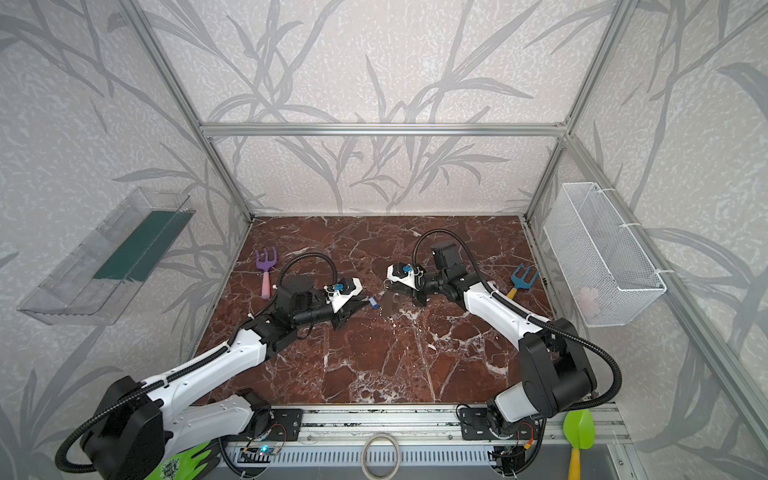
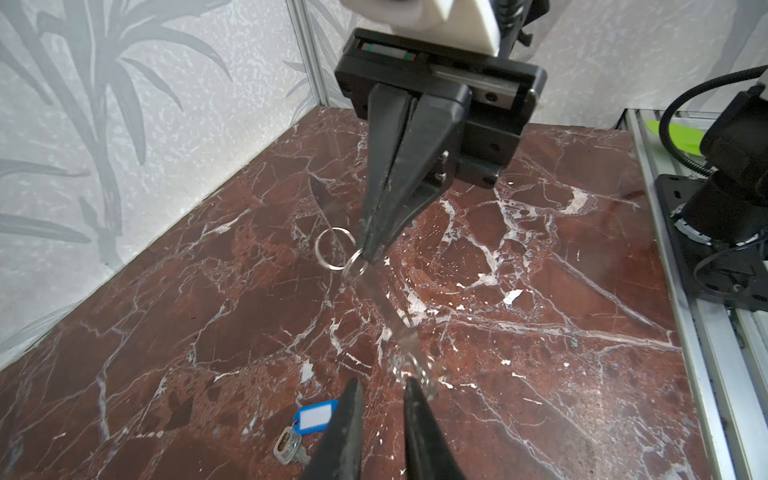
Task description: Put the keys on the keyring
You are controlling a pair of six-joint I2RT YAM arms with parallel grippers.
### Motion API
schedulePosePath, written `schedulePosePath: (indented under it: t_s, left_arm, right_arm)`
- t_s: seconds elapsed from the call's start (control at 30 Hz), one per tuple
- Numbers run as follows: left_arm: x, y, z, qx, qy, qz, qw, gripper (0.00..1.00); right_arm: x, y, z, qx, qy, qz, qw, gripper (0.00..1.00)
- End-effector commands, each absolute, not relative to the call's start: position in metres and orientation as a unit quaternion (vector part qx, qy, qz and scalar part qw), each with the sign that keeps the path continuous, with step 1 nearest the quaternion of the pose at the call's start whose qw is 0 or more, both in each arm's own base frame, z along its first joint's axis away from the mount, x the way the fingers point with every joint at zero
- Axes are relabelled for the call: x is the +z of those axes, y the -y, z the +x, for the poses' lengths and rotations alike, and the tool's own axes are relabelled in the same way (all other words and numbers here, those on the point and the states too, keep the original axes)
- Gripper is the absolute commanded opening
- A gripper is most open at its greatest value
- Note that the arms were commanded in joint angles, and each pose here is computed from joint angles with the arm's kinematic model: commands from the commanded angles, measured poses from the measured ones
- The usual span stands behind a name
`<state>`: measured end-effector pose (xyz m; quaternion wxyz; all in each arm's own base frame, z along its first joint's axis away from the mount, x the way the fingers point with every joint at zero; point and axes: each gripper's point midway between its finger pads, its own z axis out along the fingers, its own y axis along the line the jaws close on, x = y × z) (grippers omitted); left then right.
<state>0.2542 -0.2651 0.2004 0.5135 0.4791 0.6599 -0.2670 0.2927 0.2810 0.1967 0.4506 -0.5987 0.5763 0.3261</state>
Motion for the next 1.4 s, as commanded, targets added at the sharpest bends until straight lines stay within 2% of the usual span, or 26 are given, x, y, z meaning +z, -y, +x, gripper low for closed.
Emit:
schedulePosePath:
  t_s: [0.0,0.47,1.0,1.37]
  left_arm:
    - [0.214,0.275,0.246,-0.278,-0.638,0.499,0.516,0.21]
    - [0.245,0.278,0.258,-0.244,-0.616,0.496,0.561,0.22]
    - [0.251,0.298,0.253,-0.233,-0.584,0.549,0.551,0.21]
    - [0.244,0.299,0.252,-0.226,-0.586,0.561,0.54,0.23]
  right_arm:
    - [0.23,-0.285,0.281,0.36,-0.537,-0.593,0.481,0.0]
    - [0.241,-0.279,0.264,0.349,-0.492,-0.602,0.523,0.0]
    - [0.247,-0.279,0.254,0.36,-0.47,-0.605,0.532,0.0]
    - [0.248,-0.281,0.252,0.373,-0.461,-0.601,0.536,0.0]
